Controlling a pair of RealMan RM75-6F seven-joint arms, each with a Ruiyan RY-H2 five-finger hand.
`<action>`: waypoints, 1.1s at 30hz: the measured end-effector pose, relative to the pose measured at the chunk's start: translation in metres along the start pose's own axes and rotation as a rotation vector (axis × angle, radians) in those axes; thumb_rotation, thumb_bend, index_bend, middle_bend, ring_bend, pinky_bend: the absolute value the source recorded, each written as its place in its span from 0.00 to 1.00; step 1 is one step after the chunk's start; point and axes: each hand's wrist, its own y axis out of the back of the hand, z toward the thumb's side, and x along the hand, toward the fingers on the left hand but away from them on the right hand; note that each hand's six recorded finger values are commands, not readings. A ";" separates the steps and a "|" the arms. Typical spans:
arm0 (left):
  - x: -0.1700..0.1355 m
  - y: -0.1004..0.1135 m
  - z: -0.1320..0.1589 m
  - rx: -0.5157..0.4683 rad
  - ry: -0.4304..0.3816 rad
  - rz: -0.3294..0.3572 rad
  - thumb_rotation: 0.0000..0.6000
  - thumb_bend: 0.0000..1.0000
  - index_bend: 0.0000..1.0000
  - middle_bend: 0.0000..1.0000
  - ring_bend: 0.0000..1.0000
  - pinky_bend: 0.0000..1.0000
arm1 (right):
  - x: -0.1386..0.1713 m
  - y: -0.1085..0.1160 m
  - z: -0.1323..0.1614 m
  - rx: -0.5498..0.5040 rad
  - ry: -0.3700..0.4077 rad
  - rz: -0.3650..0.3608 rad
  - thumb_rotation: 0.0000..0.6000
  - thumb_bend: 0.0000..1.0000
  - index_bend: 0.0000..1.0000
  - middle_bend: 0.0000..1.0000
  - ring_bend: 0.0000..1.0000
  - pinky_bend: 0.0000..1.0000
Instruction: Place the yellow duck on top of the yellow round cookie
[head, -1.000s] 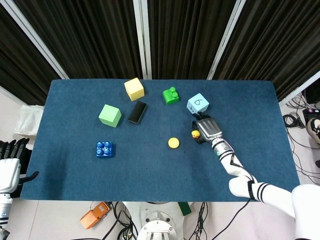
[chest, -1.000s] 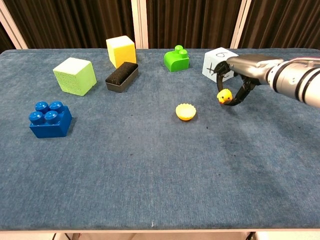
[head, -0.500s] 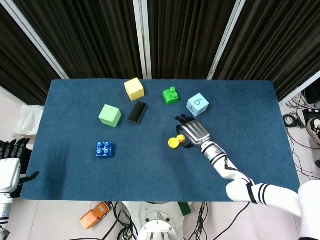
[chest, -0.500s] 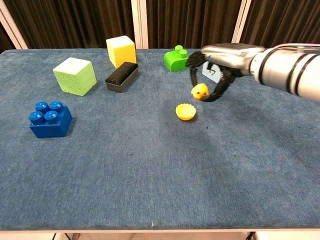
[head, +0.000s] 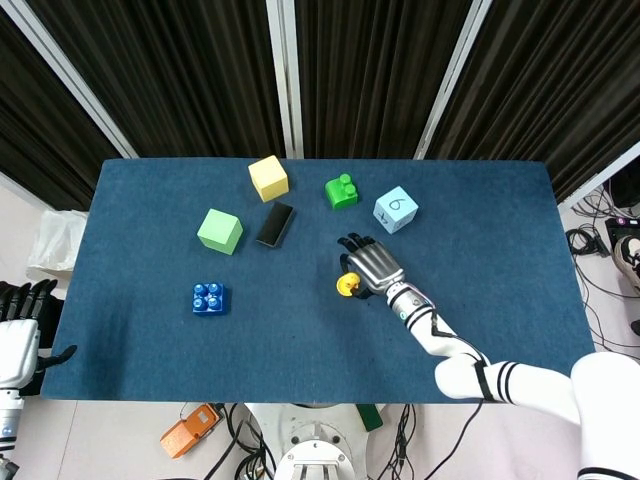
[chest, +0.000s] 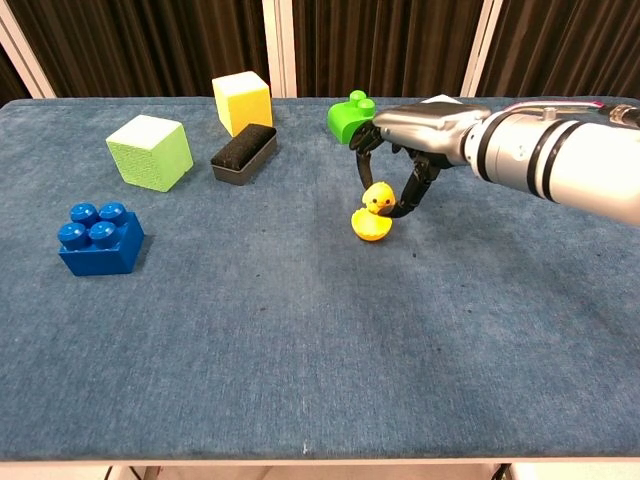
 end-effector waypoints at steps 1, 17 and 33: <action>0.000 0.000 0.000 0.000 0.000 0.000 1.00 0.02 0.07 0.07 0.04 0.00 | -0.001 -0.001 0.001 0.003 0.002 0.004 1.00 0.48 0.53 0.20 0.15 0.25; -0.001 -0.001 -0.004 -0.004 0.004 0.003 1.00 0.02 0.07 0.07 0.04 0.00 | 0.012 0.012 0.001 -0.005 0.011 -0.024 1.00 0.48 0.26 0.20 0.13 0.23; 0.010 0.002 0.008 -0.008 -0.044 0.023 1.00 0.02 0.07 0.07 0.04 0.00 | 0.178 0.060 -0.121 0.057 -0.325 -0.296 1.00 0.48 0.02 0.08 0.00 0.09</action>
